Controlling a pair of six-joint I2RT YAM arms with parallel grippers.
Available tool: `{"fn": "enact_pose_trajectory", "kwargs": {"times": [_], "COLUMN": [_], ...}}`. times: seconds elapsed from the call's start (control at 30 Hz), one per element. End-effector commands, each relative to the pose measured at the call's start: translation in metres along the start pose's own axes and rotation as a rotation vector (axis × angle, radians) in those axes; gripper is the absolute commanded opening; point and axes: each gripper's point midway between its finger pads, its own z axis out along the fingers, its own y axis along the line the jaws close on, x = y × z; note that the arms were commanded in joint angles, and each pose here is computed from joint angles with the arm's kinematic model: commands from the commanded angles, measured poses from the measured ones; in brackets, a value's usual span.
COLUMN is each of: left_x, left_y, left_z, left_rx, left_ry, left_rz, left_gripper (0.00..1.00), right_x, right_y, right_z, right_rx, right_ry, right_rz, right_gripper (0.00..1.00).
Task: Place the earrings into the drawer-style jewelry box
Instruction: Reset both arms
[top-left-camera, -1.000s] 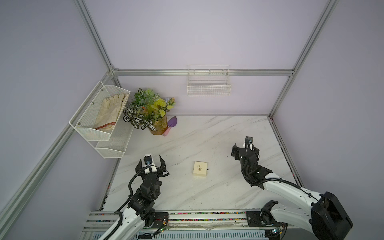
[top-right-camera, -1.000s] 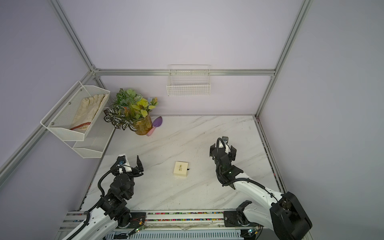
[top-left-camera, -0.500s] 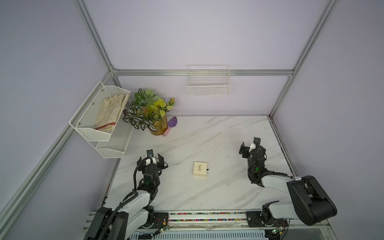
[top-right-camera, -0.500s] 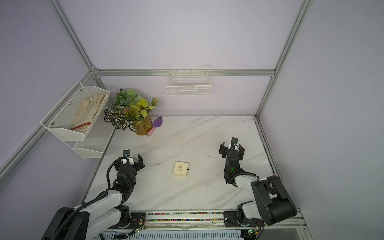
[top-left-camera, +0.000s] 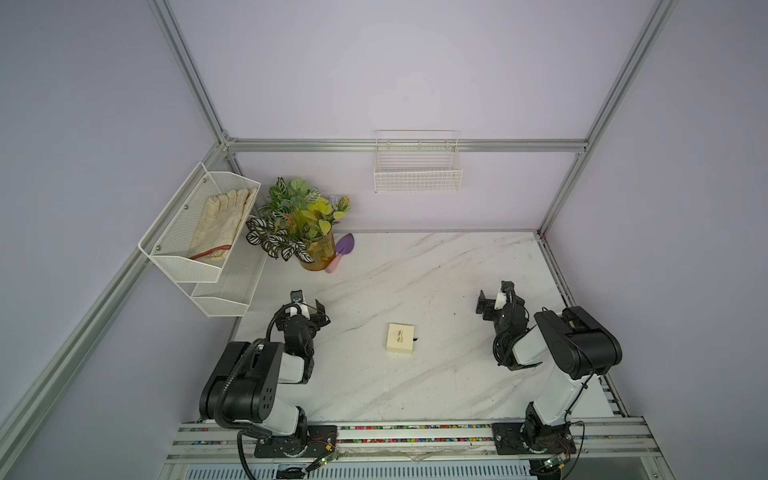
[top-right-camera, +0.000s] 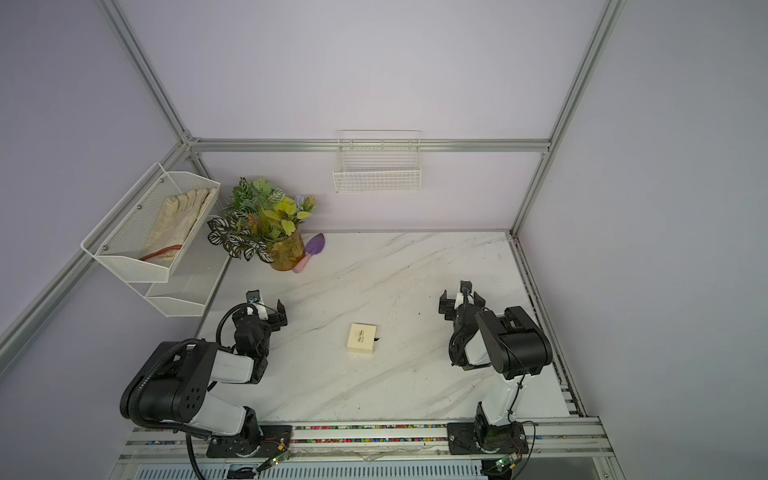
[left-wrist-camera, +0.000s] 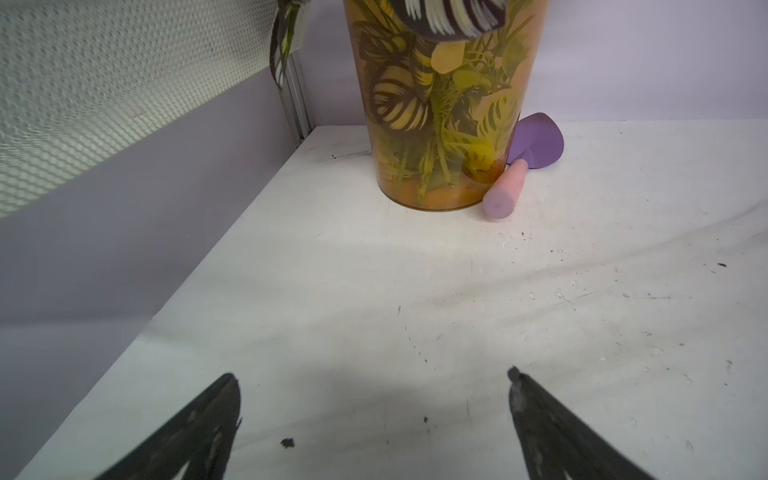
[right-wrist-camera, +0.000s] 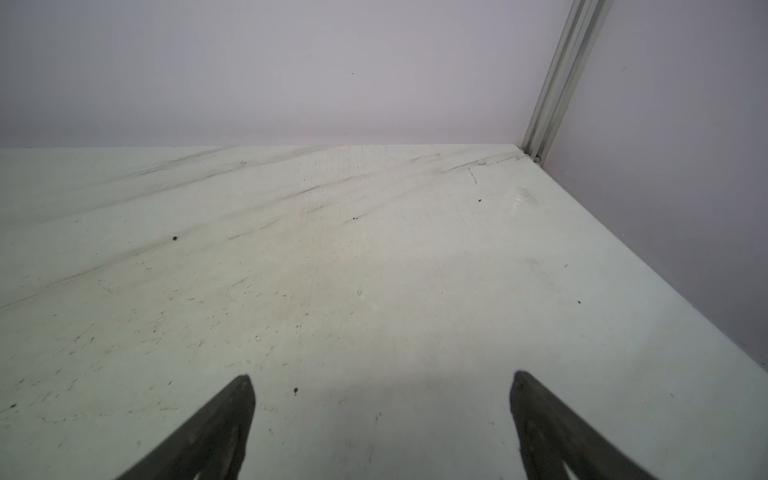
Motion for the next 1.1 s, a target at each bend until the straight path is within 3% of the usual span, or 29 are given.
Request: {"fn": "enact_pose_trajectory", "kwargs": {"times": [0.0, 0.07, 0.33, 1.07], "left_x": [-0.033, -0.03, -0.031, -0.032], "left_y": [-0.007, -0.003, -0.004, -0.003], "left_z": [0.016, 0.028, 0.025, 0.025], "left_rx": [0.022, -0.024, -0.015, -0.016], "left_ry": [-0.081, -0.009, -0.02, -0.021], "left_rz": [-0.039, -0.035, -0.038, -0.039], "left_gripper": [1.0, 1.0, 1.0, 1.0], "right_x": [-0.027, -0.026, -0.021, -0.02], "right_y": [0.004, 0.002, -0.007, -0.006], "right_z": [0.005, 0.008, 0.022, 0.026], "right_rx": [-0.021, -0.014, 0.009, -0.001], "right_ry": [-0.094, -0.081, -0.021, -0.006], "right_rz": [0.015, 0.023, 0.063, 0.066], "right_gripper": [0.97, 0.97, 0.97, 0.97]}}
